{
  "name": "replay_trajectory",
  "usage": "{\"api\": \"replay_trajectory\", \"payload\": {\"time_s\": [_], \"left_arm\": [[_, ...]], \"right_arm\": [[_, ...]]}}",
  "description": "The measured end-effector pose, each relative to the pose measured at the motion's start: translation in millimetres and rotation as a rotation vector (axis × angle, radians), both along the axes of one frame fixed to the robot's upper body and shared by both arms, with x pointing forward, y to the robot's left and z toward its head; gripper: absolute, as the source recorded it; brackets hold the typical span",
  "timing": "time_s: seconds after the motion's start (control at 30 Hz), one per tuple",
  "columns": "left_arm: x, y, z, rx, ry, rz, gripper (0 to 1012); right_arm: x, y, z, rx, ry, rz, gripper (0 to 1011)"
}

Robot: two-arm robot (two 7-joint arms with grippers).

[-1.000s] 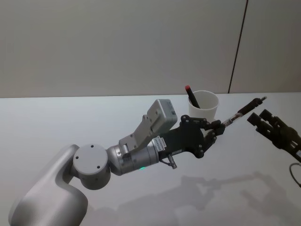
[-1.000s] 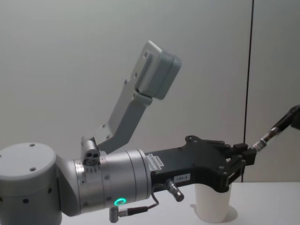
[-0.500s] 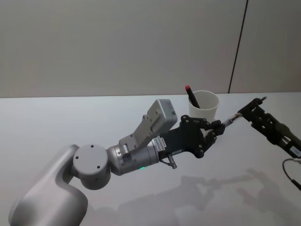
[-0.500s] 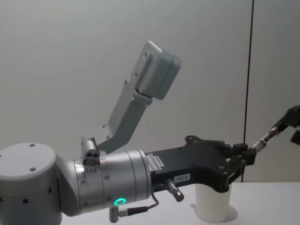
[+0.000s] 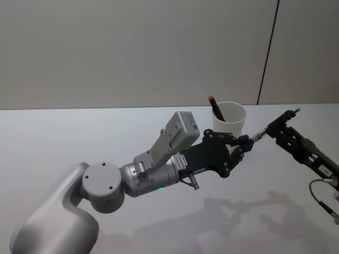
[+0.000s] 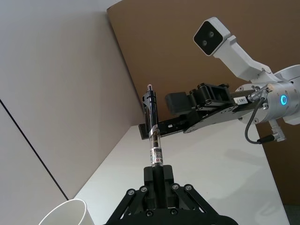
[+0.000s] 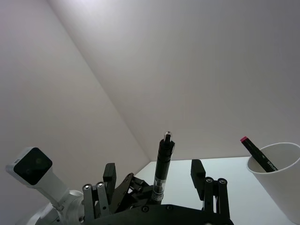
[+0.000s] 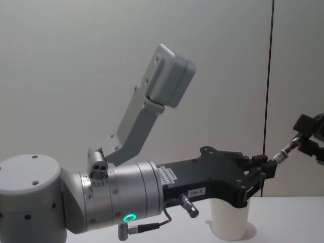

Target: Place the pen into the pen holder.

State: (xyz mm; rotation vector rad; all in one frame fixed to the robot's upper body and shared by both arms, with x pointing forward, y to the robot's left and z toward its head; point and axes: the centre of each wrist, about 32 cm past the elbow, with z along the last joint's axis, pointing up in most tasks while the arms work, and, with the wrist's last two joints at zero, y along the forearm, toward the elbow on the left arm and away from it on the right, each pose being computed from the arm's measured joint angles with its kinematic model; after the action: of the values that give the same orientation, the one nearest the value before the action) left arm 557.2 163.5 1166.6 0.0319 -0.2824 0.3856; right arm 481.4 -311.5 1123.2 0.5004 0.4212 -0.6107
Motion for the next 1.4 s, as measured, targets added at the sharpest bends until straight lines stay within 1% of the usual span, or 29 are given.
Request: {"api": "replay_trajectory", "payload": {"time_s": [0.33, 0.7, 0.97, 1.4], "left_arm": [[0.0, 0.0, 0.0, 0.000, 0.000, 0.000, 127], [0.0, 0.0, 0.0, 0.000, 0.000, 0.000, 127], [0.0, 0.0, 0.0, 0.000, 0.000, 0.000, 127], [0.0, 0.0, 0.0, 0.000, 0.000, 0.000, 129]], "right_arm": [[6.8, 3.8, -5.4, 0.029, -0.002, -0.001, 1001], [12.2, 3.1, -12.5, 0.082, 0.008, -0.025, 1001], [13.2, 3.1, -15.3, 0.105, 0.008, -0.029, 1002], [11.9, 3.3, -19.0, 0.132, -0.003, -0.007, 1001]]}}
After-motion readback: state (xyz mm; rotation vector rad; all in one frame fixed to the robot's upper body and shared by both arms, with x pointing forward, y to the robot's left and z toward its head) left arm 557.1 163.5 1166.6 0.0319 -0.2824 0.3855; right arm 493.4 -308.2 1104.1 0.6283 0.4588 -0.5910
